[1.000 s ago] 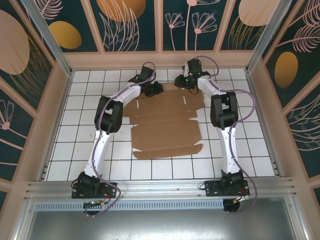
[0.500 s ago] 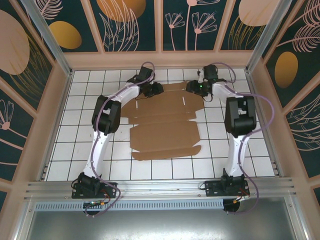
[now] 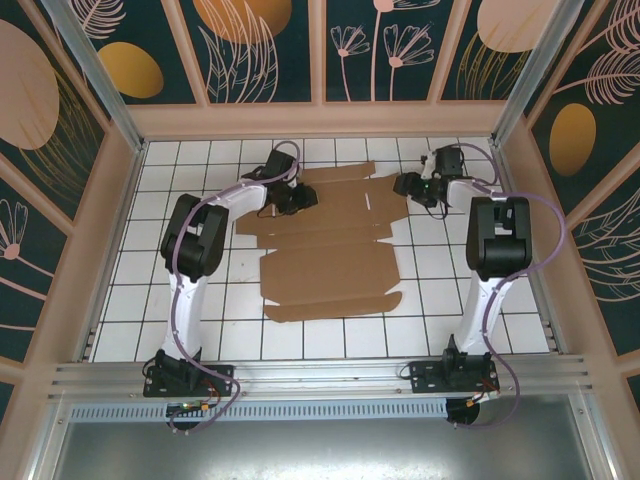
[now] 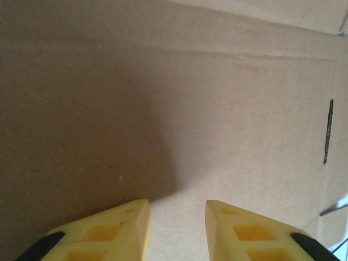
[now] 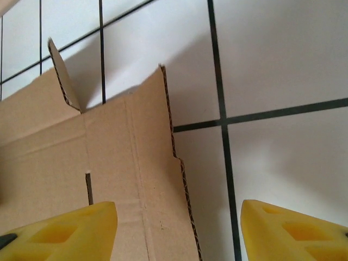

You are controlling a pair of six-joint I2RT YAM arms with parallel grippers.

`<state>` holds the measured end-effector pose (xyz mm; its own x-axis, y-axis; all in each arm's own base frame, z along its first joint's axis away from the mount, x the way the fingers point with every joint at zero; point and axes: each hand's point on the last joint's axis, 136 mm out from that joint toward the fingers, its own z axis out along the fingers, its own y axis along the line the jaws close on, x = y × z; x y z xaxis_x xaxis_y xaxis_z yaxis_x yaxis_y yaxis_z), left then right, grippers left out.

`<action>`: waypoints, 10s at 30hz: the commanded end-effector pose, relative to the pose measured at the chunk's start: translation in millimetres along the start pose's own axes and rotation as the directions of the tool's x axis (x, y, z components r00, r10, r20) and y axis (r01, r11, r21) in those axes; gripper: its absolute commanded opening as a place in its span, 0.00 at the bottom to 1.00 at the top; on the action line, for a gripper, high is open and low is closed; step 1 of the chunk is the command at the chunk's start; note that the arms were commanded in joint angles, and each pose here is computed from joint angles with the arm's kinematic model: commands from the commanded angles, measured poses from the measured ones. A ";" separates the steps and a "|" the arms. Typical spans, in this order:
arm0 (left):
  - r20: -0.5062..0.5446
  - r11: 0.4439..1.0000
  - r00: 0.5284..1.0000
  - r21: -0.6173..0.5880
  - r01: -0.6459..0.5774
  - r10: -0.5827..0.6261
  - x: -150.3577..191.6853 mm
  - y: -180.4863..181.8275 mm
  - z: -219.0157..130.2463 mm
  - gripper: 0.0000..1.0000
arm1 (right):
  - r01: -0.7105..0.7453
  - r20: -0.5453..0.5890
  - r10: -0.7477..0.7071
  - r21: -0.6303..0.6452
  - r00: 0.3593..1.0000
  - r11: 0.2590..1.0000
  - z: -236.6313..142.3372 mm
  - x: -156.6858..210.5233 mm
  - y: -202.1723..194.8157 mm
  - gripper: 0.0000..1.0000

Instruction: Fold the paper box

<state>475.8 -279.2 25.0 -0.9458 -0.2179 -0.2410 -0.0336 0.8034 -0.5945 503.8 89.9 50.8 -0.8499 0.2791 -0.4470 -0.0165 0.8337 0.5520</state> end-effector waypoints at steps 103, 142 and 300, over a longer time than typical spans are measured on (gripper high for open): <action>0.012 0.986 0.998 -0.152 0.063 -0.062 7.9 52.9 12.5 0.21 | 0.266 0.153 -0.322 0.302 0.934 0.915 -73.9 37.4 112.0 0.68; -0.003 0.985 0.996 -0.146 0.086 -0.088 12.7 59.2 18.5 0.20 | -0.016 -0.144 -0.015 -0.210 0.989 0.978 -28.9 116.9 99.6 0.53; 0.100 0.953 0.985 0.285 0.105 -0.139 -39.4 104.9 -99.5 0.50 | 0.621 -0.463 -0.478 0.226 0.747 0.751 125.4 199.9 82.9 0.76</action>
<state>489.8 -104.9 36.4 -0.8633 -0.4207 -0.2789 -0.0906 0.6727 -0.7343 470.0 307.8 19.7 -0.7505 -0.2991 -0.5893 -0.3736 0.9276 0.0050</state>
